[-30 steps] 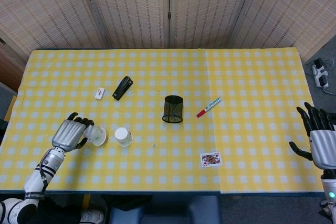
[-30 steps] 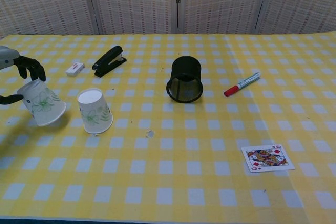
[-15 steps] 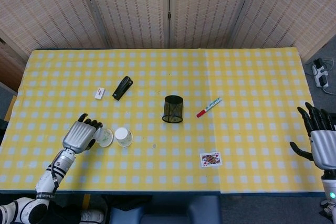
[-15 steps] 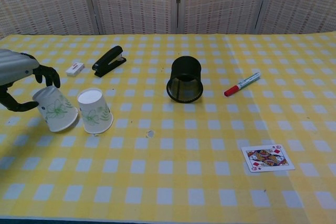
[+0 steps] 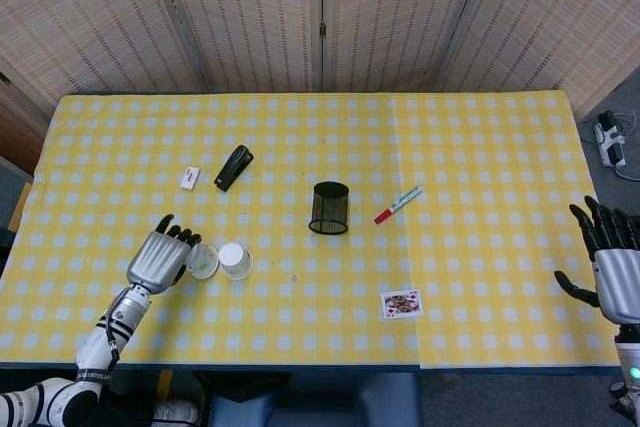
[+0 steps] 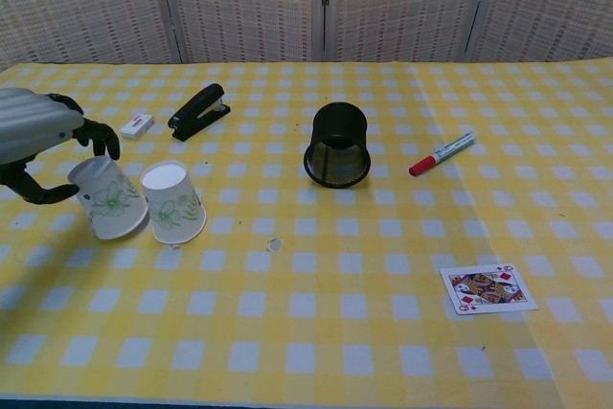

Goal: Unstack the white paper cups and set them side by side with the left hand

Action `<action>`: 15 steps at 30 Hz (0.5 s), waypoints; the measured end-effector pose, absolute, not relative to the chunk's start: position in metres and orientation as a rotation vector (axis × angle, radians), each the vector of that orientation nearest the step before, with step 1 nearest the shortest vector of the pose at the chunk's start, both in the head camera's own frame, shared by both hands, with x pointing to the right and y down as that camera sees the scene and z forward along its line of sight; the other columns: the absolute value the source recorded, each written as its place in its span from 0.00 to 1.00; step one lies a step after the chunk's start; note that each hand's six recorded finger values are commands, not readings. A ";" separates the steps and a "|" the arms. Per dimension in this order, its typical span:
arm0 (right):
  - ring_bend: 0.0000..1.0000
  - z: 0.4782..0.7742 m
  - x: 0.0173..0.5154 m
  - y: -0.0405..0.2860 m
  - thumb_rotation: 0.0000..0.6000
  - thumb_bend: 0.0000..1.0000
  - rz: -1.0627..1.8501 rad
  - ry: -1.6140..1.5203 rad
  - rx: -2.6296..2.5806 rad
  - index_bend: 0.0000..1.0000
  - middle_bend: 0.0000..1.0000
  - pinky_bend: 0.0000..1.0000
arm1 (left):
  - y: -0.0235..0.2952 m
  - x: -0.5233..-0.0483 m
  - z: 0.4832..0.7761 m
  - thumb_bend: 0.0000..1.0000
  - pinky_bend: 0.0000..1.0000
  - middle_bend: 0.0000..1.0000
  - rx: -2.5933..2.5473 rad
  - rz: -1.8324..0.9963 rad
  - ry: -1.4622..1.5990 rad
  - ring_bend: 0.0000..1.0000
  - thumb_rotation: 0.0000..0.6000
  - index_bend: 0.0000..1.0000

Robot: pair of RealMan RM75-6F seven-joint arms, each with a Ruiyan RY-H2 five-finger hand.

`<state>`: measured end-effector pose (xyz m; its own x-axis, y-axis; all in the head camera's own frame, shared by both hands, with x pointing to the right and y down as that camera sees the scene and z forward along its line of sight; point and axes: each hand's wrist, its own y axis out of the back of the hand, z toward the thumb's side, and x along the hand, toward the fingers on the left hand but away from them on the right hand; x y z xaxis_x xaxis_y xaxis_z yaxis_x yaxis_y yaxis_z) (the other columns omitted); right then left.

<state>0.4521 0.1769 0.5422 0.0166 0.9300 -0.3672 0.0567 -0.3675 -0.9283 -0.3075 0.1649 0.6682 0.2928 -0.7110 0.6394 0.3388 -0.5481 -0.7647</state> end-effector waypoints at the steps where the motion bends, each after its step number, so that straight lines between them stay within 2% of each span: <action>1: 0.00 0.542 0.452 0.177 1.00 0.26 1.449 -1.047 -1.531 0.00 0.00 0.00 | 0.165 -0.307 0.668 0.50 0.14 0.35 -1.639 -1.427 0.346 0.28 1.00 0.25; 9: 0.00 0.543 0.452 0.176 1.00 0.26 1.448 -1.047 -1.532 0.00 0.00 0.00 | 0.168 -0.306 0.666 0.48 0.13 0.28 -1.643 -1.435 0.344 0.23 1.00 0.11; 15: 0.00 0.543 0.454 0.177 1.00 0.26 1.452 -1.050 -1.531 0.00 0.00 0.00 | 0.167 -0.310 0.663 0.45 0.12 0.22 -1.648 -1.437 0.386 0.17 1.00 0.03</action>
